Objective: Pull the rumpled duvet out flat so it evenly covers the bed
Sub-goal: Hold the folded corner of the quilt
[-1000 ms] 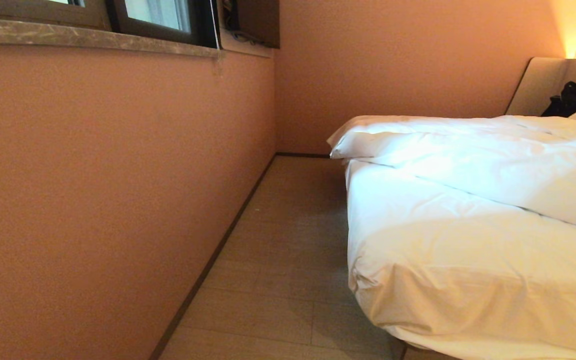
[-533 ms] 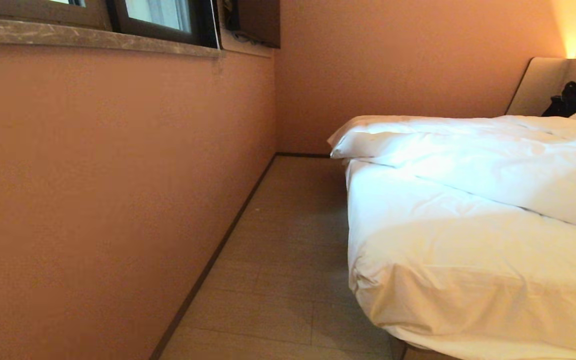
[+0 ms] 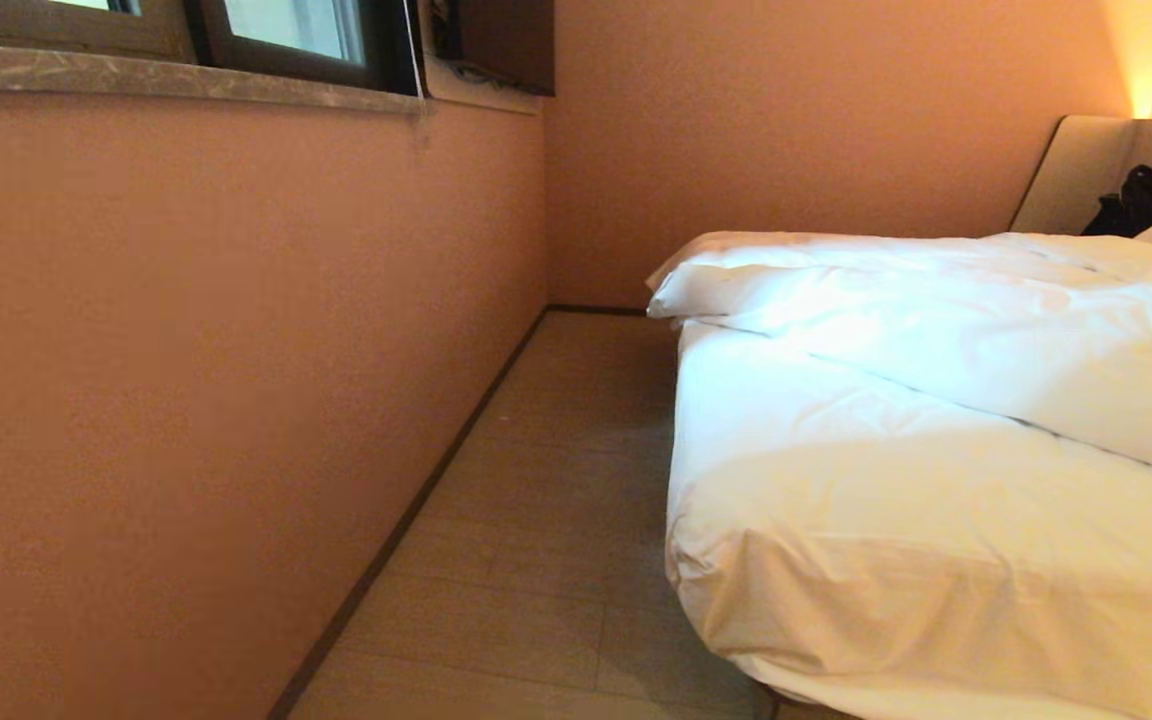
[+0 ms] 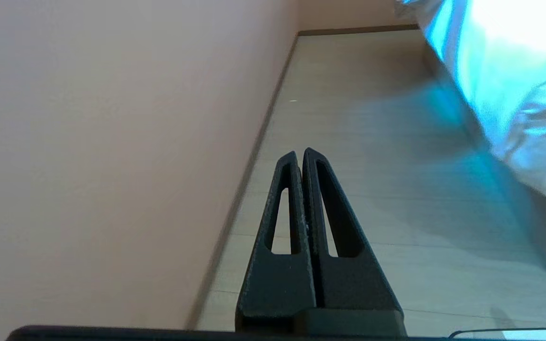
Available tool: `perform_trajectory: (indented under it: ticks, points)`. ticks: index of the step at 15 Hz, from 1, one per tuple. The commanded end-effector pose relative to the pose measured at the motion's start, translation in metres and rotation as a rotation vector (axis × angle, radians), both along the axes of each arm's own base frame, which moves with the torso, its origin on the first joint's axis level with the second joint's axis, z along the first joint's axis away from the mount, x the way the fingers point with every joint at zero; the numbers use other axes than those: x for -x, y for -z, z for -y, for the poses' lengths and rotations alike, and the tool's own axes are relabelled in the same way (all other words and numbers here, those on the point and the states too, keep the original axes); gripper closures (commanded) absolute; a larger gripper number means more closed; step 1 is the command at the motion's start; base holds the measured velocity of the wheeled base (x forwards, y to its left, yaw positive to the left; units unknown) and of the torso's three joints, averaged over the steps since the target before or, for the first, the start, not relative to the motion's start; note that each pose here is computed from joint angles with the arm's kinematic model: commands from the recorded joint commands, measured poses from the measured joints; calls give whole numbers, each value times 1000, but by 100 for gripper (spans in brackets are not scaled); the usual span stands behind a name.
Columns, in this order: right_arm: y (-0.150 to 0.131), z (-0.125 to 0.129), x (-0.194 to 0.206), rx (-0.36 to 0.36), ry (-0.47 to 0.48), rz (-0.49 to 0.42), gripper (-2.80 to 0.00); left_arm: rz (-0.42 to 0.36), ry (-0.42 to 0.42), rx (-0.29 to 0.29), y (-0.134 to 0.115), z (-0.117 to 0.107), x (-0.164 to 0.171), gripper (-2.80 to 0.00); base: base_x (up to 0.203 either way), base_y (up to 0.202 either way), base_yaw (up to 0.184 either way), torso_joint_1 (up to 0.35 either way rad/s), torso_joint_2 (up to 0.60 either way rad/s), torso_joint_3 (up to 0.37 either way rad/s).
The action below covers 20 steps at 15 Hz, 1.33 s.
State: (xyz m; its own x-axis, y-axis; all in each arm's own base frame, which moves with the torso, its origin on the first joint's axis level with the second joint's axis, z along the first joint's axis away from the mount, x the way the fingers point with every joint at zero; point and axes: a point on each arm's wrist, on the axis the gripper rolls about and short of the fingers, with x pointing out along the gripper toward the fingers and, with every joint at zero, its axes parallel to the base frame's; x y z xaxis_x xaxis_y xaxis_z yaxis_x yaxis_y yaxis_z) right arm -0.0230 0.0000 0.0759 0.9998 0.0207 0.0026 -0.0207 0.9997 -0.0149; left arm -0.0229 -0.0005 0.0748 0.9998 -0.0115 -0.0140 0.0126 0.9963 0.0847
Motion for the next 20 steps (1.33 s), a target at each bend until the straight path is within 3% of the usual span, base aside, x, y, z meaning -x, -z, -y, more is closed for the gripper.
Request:
perform_trajectory:
  ticks: [1, 20]
  points:
    - [0, 0, 0, 0, -2, 0, 0, 2, -1, 8, 0, 0, 0, 0, 0, -190, 4, 2, -1, 2]
    - [0, 0, 0, 0, -2, 0, 0, 3, -4, 28, 0, 0, 0, 0, 0, -193, -1, 2, 2, 3]
